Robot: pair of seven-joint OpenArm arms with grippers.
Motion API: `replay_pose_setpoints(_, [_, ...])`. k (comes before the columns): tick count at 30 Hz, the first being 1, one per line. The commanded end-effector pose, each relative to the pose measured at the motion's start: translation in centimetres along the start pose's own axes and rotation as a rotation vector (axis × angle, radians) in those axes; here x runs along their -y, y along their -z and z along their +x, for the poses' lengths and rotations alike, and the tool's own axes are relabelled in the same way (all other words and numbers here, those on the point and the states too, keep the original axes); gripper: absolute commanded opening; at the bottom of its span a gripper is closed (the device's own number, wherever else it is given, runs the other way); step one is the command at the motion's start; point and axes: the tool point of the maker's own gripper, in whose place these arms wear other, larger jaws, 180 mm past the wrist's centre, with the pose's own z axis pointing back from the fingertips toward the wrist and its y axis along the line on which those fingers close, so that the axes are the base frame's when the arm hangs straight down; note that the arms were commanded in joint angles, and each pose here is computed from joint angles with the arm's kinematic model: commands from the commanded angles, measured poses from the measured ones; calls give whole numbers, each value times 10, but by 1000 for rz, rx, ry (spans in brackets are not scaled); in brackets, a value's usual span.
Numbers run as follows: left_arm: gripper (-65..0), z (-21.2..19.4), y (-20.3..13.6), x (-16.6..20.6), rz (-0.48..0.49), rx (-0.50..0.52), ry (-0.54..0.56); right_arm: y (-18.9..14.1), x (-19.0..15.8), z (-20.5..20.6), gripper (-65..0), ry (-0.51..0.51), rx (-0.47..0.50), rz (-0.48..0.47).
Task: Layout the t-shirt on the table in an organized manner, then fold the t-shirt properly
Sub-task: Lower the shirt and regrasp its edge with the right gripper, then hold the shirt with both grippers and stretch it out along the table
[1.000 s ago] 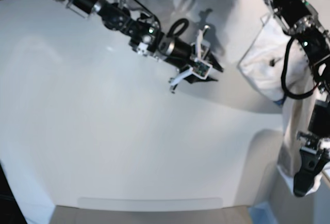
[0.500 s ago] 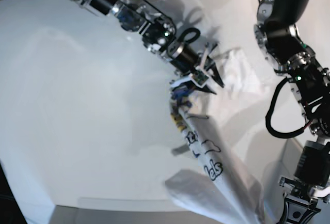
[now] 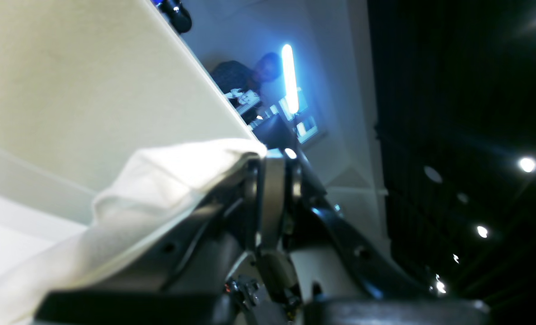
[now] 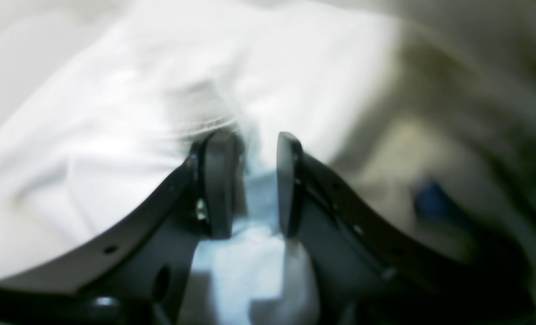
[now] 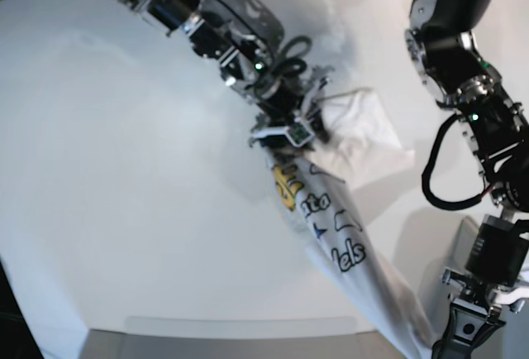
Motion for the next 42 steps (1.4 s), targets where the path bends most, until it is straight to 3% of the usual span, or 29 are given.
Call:
replay_pose_setpoints(1, [-650,14,-7,2,5,25,-20,-5,19,11,-482,26,29,-50])
replay_pose_setpoints(6, [-650,53,-43,-34,123,133,7,-34,130,21,-482,54,33,-277])
replay_pose_setpoints(11, [-650,46,-80,-85,274,147,-32,-44,228,77,-482,67,65,-396])
replay_pose_setpoints(13, [-650,33,-88,-100,317,124,-53,-47,248,95,-482,76,76,-410])
replay_pose_setpoints(18, [-650,13,-100,-121,373,97,-104,-57,234,124,-482,45,142,-378])
replay_pose_setpoints(23, [-650,29,-109,-122,382,148,-95,-87,174,143,-482,28,246,-296])
replay_pose_setpoints(26, [-650,34,-112,-123,387,166,-98,-96,114,128,-482,36,231,-174])
replay_pose_setpoints(29, [-650,34,-110,-123,386,167,-97,-101,91,100,-482,77,174,-140])
replay_pose_setpoints(32, [-650,29,-107,-123,384,154,-97,-104,90,72,-482,111,112,-155])
replay_pose_setpoints(37, [-650,24,-104,-122,382,136,-99,-114,132,61,-482,137,93,-271])
replay_pose_setpoints(39, [-650,23,-104,-122,382,133,-99,-112,149,62,-482,122,89,-300])
replay_pose_setpoints(42, [-650,22,-104,-123,383,131,-100,-110,168,55,-482,55,-7,-314])
